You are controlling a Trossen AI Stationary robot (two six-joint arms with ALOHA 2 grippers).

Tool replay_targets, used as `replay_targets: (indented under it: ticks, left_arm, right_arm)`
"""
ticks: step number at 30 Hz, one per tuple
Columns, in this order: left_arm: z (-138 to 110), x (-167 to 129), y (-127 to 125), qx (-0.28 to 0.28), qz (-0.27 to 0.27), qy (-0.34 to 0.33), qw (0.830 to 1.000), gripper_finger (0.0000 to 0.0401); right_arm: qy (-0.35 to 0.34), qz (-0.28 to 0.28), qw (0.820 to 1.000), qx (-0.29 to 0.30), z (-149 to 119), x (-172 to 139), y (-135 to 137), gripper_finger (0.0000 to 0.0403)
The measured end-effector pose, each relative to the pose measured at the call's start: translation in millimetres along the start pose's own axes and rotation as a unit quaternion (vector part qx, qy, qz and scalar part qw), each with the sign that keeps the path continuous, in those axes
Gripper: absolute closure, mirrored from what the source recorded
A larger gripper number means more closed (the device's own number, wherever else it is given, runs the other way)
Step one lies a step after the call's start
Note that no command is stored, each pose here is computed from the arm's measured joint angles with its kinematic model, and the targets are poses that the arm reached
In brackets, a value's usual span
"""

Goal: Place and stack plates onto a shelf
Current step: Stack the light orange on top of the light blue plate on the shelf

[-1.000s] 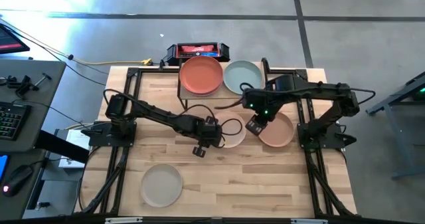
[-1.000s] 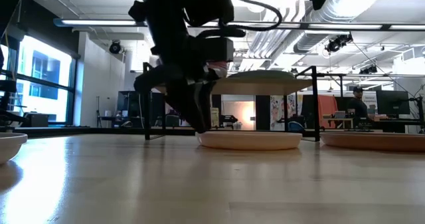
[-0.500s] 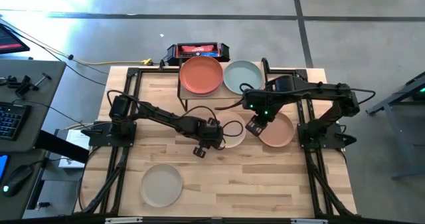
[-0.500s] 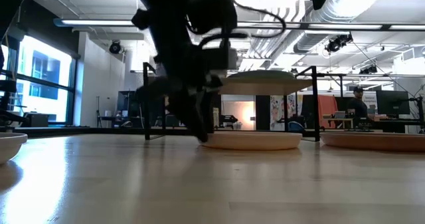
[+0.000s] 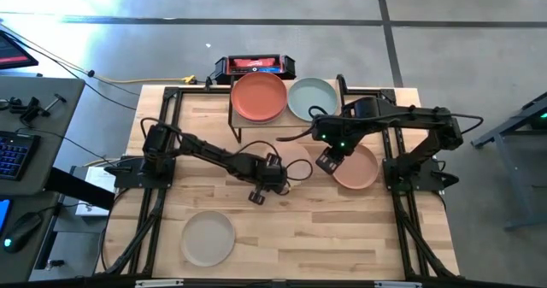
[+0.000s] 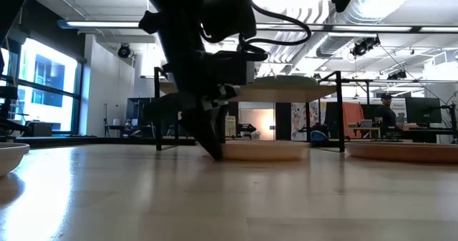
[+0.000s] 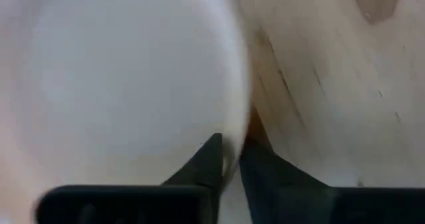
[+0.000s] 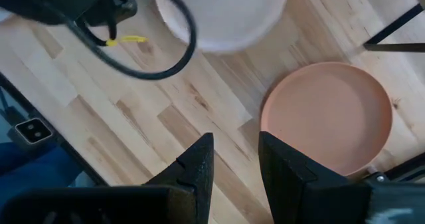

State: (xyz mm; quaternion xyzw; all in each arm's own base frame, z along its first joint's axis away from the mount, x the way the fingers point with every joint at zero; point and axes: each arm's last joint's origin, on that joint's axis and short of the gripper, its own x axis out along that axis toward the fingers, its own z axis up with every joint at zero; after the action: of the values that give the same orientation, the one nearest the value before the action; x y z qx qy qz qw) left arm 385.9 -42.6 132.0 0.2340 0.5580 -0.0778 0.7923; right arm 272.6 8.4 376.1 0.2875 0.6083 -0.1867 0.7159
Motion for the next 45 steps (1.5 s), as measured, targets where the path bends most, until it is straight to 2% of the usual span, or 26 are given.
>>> replay_targets:
  ticks: [2, 8, 16, 22, 32, 40, 45]
  left_arm:
    - [1.4, -0.5, -4.5, -0.001, 0.005, 0.002, 1.0, 0.0391]
    - [6.6, -12.5, -22.2, 0.021, 0.014, 0.001, 1.0, 0.0398]
    - [13.2, -51.0, -34.1, 0.021, 0.066, -0.019, 0.997, 0.0399]
    - [14.8, -84.3, -44.6, 0.025, 0.105, -0.037, 0.993, 0.04]
    - [16.0, -129.0, -55.8, 0.065, 0.17, -0.077, 0.98, 0.04]
    - [15.5, -134.8, -55.3, 0.115, 0.185, -0.072, 0.973, 0.04]
    - [15.2, -134.1, -52.3, 0.116, 0.187, -0.07, 0.973, 0.04]
  right_arm:
    - [-0.001, 0.0, 1.0, 0.0, 0.1, 0.0, 0.0, 0.0305]
    - [-0.013, -0.014, 1.0, 0.018, 2.3, -0.2, -2.6, 0.0305]
    - [-0.03, -0.009, 0.999, 0.043, 10.9, -1.1, -8.5, 0.0305]
    - [-0.073, 0.013, 0.994, 0.077, 24.8, -2.8, -12.2, 0.0305]
    - [-0.121, 0.015, 0.986, 0.115, 44.2, -4.7, -25.6, 0.0305]
    - [-0.136, 0.022, 0.983, 0.125, 61.2, 5.4, -24.7, 0.0305]
    - [-0.124, 0.018, 0.985, 0.116, 68.5, 16.3, -21.4, 0.0305]
